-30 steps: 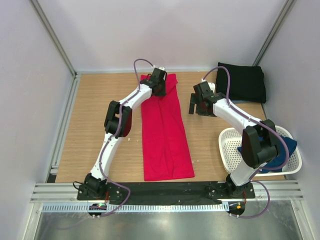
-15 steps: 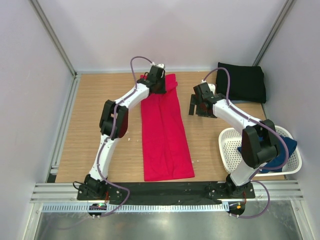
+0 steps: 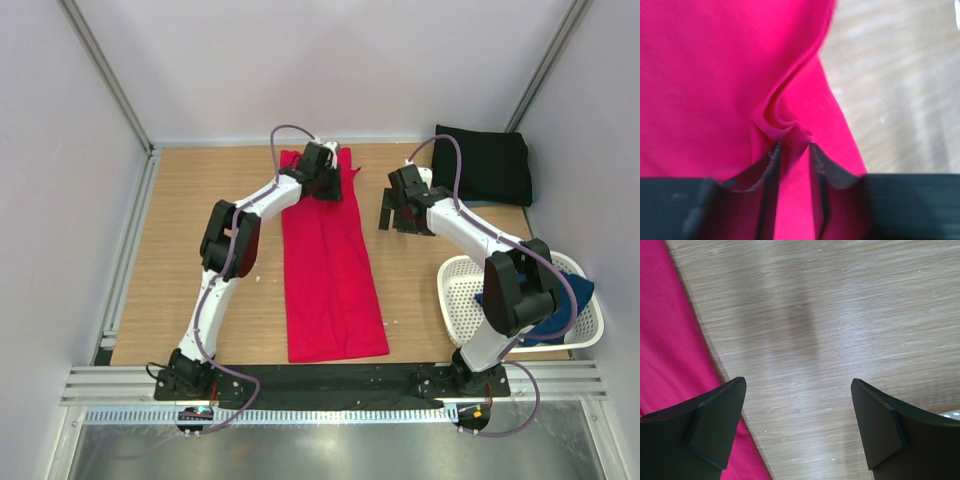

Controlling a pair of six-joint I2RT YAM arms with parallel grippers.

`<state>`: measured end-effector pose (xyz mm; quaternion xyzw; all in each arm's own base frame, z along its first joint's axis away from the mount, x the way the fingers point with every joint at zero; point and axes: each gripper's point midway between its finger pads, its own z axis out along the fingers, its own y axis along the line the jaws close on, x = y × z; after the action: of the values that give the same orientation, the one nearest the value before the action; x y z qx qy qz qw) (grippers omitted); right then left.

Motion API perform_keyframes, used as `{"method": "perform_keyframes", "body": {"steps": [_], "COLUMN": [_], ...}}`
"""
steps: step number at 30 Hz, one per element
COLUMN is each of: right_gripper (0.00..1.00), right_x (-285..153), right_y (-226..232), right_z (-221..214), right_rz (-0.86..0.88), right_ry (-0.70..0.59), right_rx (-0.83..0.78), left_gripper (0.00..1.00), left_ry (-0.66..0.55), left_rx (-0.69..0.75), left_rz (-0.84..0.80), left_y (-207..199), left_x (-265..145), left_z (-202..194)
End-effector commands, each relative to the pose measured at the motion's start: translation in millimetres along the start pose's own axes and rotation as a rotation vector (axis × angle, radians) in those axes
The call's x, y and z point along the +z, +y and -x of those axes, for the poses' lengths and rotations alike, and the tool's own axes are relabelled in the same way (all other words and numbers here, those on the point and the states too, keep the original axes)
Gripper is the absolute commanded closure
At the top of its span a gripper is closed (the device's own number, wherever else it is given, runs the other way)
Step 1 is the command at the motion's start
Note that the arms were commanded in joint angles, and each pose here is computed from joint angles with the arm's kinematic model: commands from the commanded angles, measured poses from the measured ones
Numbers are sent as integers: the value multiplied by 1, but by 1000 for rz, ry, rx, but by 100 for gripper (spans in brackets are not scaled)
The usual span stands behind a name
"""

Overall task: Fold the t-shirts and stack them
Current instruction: Fold the tshirt

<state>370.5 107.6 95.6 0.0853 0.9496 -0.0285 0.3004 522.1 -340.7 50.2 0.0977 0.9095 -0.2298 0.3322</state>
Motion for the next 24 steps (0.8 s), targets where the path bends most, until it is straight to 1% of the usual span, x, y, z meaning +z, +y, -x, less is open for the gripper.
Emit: {"method": "perform_keyframes", "body": {"steps": [1, 2, 3, 4, 5, 6, 8, 12, 13, 15, 16, 17, 18, 19, 20, 21, 24], "right_gripper": [8, 8, 8, 8, 8, 8, 8, 8, 8, 8, 8, 8, 8, 8, 8, 8, 8], "right_x": [-8, -8, -7, -7, -7, -6, -8, -11, -11, -10, -9, -12, -3, -2, -3, 6, 19], "right_y": [-2, -2, -2, -2, -2, -2, -1, 3, 5, 13, 20, 29, 34, 43, 52, 60, 81], "right_z": [19, 19, 20, 19, 20, 22, 25, 37, 40, 52, 55, 69, 68, 72, 86, 91, 117], "right_rz": [1, -1, 0, 1, 1, 0, 3, 20, 23, 43, 73, 99, 108, 138, 166, 184, 233], "right_ry": [-62, -62, -62, -60, -62, -62, -67, -90, -95, -113, -109, -131, -113, -110, -131, -140, -200], "right_rx": [28, 30, 31, 30, 34, 35, 38, 43, 40, 35, 28, 26, 19, 16, 18, 22, 45], "left_gripper": [68, 61, 48, 42, 36, 34, 32, 26, 25, 24, 24, 23, 23, 23, 23, 23, 25], "left_ry": [-32, -40, -43, -25, -26, -31, -25, -79, -111, -152, -183, -210, -223, -213, -228, -225, -202], "left_rx": [116, 144, 162, 171, 198, 209, 213, 202, 194, 164, 139, 114, 81, 31, 6, -26, -63], "left_rz": [-157, -174, -214, -223, -234, -242, -227, -198, -208, -172, -151, -81, -29, 23, 67, 145, 174], "left_y": [-53, -56, -66, -65, -68, -70, -66, -65, -70, -63, -61, -47, -33, -21, -13, 8, 16], "left_x": [-30, -33, -40, -40, -42, -46, -48, -68, -79, -87, -98, -101, -106, -108, -117, -118, -123], "left_z": [10, 10, 10, 0, -1, 0, -3, 16, 28, 41, 53, 60, 64, 61, 65, 59, 43]}}
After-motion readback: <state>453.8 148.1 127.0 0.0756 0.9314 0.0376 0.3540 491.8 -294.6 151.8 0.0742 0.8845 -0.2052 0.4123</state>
